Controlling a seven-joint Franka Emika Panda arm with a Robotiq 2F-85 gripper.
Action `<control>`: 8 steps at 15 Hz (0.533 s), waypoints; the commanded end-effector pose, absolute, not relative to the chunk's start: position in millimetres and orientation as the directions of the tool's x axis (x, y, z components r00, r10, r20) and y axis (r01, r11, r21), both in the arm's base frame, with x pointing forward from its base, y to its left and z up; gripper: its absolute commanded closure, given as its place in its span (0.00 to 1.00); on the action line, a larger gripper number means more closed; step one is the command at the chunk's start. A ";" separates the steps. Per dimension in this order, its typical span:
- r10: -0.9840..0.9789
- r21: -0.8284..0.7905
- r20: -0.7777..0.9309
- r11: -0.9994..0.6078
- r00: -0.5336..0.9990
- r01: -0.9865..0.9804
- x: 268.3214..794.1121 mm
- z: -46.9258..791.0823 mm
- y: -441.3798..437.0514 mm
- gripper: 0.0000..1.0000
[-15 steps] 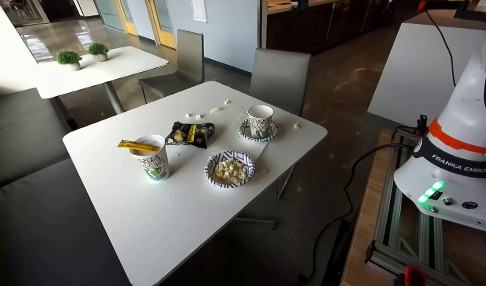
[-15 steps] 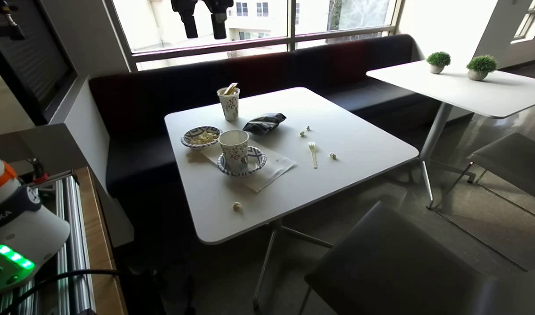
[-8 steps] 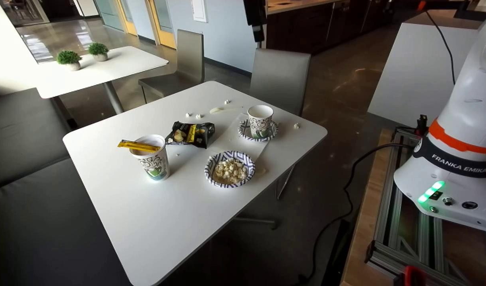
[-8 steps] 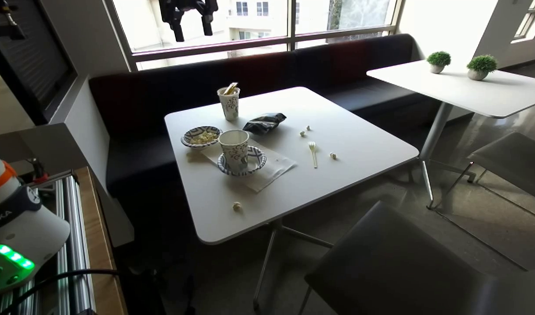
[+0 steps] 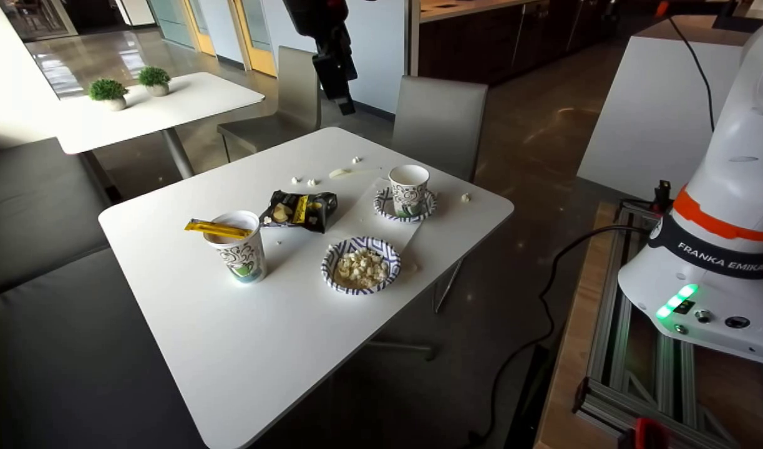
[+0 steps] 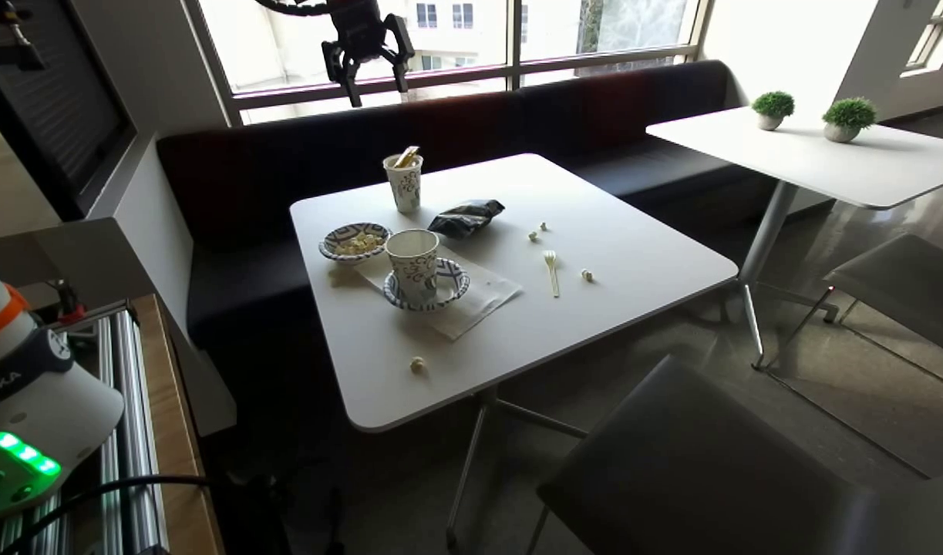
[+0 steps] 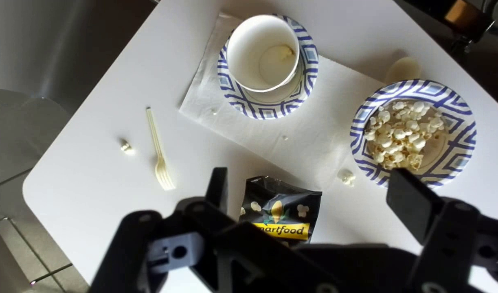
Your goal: Pour the contents in the black packet into the coffee cup on the right.
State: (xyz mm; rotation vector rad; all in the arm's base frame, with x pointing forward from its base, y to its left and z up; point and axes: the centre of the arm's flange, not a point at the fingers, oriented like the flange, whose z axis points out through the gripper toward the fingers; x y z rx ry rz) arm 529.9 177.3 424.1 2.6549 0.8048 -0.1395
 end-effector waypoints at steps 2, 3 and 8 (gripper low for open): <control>0.515 0.311 -0.197 -0.774 0.834 0.552 531.7 422.6 176.2 0.00; 0.515 0.314 -0.191 -0.774 0.836 0.549 531.0 426.8 175.9 0.00; 0.503 0.375 -0.170 -0.762 0.847 0.528 541.5 420.0 181.9 0.00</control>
